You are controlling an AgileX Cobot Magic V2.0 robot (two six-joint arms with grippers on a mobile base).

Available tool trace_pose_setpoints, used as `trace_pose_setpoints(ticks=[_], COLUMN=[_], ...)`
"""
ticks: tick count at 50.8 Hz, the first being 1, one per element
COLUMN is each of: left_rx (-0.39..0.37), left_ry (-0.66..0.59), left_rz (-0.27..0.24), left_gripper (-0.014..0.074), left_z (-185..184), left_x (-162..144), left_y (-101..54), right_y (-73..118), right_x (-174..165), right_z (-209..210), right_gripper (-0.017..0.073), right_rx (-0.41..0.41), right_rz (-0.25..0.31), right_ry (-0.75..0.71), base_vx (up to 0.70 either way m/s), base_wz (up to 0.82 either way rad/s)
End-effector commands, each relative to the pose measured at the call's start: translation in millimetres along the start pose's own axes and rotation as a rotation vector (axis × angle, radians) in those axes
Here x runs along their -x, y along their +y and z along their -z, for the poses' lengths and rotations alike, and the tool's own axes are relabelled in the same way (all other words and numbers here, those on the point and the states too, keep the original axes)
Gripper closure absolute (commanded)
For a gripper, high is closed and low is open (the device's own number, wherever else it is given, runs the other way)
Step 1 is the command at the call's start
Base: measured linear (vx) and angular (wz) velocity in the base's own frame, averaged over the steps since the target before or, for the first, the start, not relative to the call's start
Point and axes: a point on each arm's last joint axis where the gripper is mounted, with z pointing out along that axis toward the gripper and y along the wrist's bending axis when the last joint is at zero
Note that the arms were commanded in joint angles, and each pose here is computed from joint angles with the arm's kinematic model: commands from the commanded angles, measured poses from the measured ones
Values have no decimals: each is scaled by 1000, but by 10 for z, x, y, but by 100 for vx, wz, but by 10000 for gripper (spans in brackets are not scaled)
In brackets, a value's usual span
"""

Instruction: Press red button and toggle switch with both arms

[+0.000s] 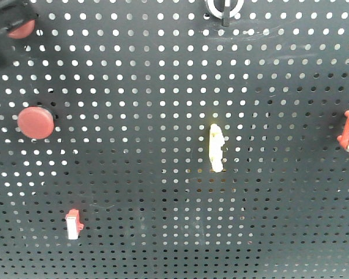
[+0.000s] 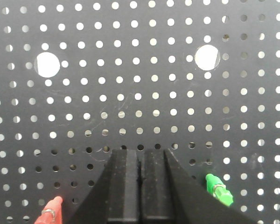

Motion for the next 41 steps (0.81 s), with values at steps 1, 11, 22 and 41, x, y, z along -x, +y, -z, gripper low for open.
trace_pose_setpoints(ticks=[1,11,22,41], left_rx=[-12,-1,1,0], left_ry=[-121,-89,-81,-82], left_rz=[-31,-49,-50,-50], left_gripper=[594,594,594,594], left_z=[232,630,796,793], left_x=[251,143,72,71], left_y=[-19,-5,-1,-1], right_y=[8,61,571,1565], right_x=[172,208,397,429], right_z=[-5,-5,-174,-512], right_gripper=[559,559,559,559], right_rx=[7,54,402,754], right_rz=[-3,-37,-10,86], right_ry=[-106,-127,-165,-166], base_vx=[0,0,0,0], base_wz=[0,0,0,0])
